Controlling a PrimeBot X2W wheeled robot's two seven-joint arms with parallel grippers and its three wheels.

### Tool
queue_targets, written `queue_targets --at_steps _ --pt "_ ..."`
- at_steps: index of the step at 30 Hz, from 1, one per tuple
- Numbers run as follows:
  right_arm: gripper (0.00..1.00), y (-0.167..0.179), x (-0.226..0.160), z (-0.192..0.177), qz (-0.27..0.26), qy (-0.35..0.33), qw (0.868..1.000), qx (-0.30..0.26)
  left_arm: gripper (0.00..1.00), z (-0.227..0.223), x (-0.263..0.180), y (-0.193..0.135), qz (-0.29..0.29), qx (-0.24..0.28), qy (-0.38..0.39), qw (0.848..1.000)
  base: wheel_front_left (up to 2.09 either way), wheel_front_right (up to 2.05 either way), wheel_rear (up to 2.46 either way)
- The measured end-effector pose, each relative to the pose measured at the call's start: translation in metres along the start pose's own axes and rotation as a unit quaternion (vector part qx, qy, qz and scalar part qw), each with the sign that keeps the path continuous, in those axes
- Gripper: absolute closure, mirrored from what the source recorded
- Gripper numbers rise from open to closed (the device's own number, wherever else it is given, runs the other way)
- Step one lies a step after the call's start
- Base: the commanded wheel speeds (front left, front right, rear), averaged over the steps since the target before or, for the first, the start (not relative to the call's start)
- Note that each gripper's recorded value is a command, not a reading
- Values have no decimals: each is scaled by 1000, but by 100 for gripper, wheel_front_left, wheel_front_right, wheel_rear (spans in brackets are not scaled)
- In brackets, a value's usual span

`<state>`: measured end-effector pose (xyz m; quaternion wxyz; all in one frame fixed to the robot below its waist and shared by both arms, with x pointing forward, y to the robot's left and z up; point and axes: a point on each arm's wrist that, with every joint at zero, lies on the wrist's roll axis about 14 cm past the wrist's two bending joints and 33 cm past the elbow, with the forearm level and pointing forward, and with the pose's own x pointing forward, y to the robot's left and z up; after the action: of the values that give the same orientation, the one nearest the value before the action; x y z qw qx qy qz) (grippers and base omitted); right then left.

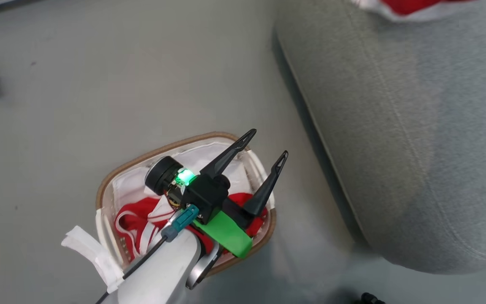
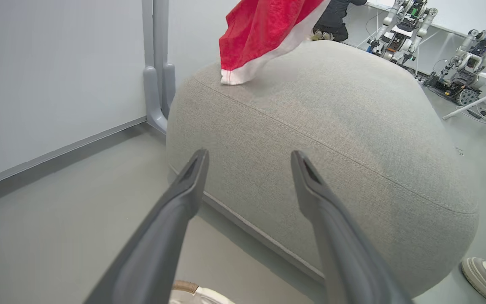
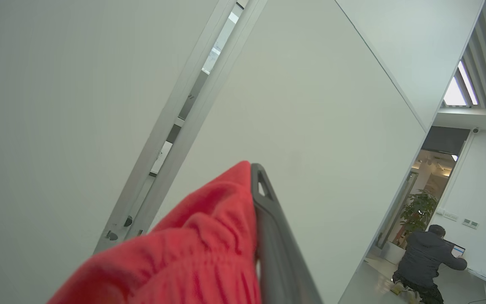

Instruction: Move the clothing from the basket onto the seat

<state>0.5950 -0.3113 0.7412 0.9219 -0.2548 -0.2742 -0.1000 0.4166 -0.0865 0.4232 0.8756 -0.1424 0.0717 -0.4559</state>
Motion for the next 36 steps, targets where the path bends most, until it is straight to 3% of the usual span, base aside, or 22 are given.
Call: queue_targets --at_steps 6,9,15,19,23,24,25,26,27,36 --pt "100 6 -2 -63 -14 60 998 3 0 -14 -7 23 28 -7 10 1000 0 0 0" --pt "100 20 -35 -126 -12 136 991 13 0 -21 -10 32 40 -11 16 999 0 0 0" --pt "100 70 -122 -227 17 279 960 30 0 -43 -17 47 55 -22 37 998 0 0 0" --pt "100 102 -165 -256 42 334 940 45 0 -54 -20 51 60 -28 50 997 0 0 0" --pt "100 106 -191 -265 47 364 929 45 0 -58 -19 50 55 -29 54 997 0 0 0" --pt "73 104 -193 -264 46 365 929 45 0 -58 -18 50 53 -29 54 997 0 0 0" --pt "52 102 -194 -262 43 363 930 44 0 -58 -17 49 51 -29 54 997 0 0 0" --pt "21 99 -195 -259 41 361 931 44 0 -57 -16 48 50 -28 53 997 0 0 0" --pt "0 97 -197 -257 38 360 931 44 0 -55 -15 47 49 -28 51 997 0 0 0" --pt "0 94 -231 -232 39 370 926 59 0 -33 -11 43 49 -21 29 998 0 0 0"
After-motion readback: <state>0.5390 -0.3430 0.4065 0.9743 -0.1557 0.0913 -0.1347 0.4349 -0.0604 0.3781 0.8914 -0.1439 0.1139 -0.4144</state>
